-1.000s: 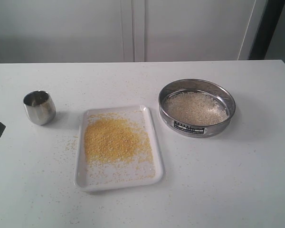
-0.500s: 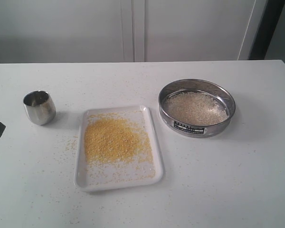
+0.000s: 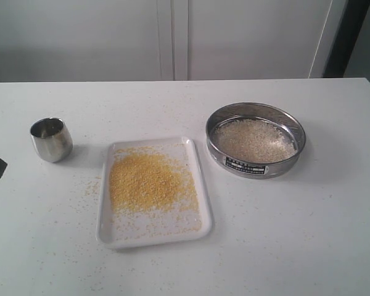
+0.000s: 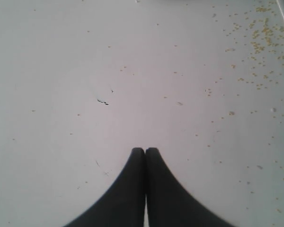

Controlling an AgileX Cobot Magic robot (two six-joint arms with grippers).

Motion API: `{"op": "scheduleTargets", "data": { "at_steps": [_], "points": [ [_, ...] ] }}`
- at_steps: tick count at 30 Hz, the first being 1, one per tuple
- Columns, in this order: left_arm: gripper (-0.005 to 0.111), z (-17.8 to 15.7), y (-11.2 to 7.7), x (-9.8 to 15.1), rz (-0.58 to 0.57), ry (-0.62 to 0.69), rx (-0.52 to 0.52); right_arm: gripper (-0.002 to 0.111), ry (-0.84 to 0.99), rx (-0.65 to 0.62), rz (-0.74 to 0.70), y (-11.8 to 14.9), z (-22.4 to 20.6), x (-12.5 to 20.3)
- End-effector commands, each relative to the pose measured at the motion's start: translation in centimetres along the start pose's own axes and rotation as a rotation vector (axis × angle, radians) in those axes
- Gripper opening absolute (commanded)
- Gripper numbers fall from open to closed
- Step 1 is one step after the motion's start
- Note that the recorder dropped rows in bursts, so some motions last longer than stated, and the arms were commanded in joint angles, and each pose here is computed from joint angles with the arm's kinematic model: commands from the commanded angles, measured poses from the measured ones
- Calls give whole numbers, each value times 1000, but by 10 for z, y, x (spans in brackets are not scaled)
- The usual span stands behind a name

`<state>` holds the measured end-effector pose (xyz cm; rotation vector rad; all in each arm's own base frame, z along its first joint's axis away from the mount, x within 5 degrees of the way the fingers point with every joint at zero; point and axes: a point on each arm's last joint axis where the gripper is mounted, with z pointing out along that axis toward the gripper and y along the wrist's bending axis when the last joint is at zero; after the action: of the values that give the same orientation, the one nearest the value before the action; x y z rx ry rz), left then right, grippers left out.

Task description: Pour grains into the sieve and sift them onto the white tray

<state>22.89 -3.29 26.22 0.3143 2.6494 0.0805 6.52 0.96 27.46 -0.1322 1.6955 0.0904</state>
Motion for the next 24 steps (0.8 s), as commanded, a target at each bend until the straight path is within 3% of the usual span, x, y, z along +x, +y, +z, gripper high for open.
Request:
{"op": "scheduleTargets", "data": {
  "at_steps": [1,24],
  "points": [
    [0,-2,-2,3,3,5,3,0,-25,4,-2,0,-4,14],
    [0,-2,-2,3,3,5,3,0,3,11,33,1,0,82]
  ]
}}
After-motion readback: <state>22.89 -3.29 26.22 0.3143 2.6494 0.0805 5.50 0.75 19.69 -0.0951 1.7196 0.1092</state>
